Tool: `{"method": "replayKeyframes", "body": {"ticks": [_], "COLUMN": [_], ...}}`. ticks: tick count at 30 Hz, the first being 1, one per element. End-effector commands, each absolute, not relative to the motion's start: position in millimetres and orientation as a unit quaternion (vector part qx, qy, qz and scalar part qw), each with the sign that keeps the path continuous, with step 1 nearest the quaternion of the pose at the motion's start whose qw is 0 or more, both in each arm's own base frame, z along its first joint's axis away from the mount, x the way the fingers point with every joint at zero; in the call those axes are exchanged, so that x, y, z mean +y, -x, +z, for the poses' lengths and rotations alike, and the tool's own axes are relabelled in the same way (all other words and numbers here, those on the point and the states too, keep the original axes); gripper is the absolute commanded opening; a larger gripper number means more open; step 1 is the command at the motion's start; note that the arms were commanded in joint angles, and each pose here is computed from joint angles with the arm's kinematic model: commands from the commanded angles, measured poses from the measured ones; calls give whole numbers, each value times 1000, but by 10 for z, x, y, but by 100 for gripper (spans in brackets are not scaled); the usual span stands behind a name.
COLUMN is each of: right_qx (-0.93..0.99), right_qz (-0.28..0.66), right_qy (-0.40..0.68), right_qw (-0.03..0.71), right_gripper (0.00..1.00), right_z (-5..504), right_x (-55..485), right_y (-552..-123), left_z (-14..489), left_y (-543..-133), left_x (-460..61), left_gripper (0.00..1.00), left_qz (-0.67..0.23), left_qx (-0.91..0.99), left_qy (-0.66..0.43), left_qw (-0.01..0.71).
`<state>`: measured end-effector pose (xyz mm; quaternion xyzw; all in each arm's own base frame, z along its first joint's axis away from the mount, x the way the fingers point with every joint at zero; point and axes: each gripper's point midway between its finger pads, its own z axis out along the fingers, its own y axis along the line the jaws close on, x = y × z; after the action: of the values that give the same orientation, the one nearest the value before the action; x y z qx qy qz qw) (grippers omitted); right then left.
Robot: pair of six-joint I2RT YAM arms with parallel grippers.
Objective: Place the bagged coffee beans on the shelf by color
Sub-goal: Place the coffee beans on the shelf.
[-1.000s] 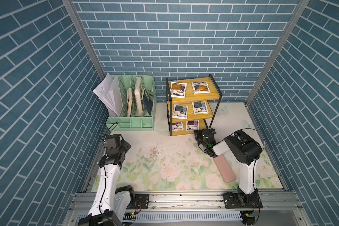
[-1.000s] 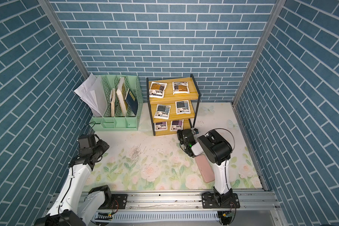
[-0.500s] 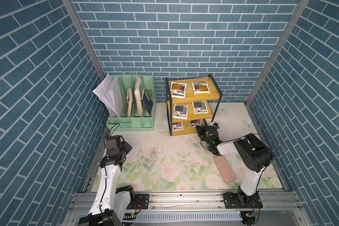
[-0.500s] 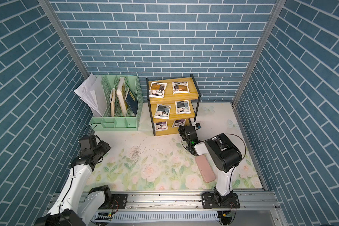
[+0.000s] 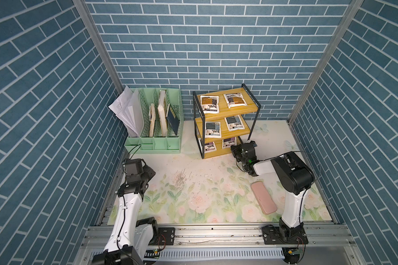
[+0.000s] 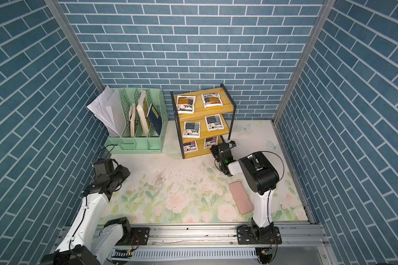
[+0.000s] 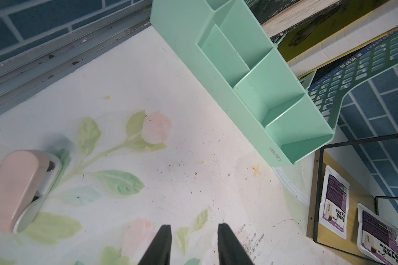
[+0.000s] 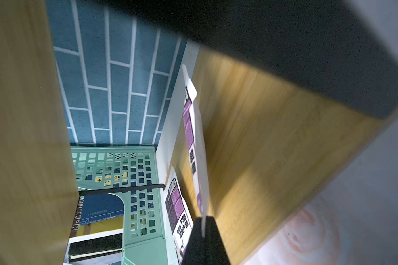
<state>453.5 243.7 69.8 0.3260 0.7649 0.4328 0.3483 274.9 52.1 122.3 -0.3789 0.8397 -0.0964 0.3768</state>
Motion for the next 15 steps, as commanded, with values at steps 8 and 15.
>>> {"method": "replayKeyframes", "body": {"ticks": [8,15], "right_qx": [769,777], "right_qz": [429,415], "right_qy": [-271,-268], "right_qw": [389,390], "right_gripper": [21,49], "right_z": [945,944], "right_x": [2394,2295], "right_y": [-4432,-4293], "left_z": [1151,1177], "left_y": [-2775,-2828], "left_x": [401,254], "left_gripper": [42,42], "left_qz": [-110,-137], "left_qx": [851,857], "left_qy": [351,324], "left_qw": [375,378]}}
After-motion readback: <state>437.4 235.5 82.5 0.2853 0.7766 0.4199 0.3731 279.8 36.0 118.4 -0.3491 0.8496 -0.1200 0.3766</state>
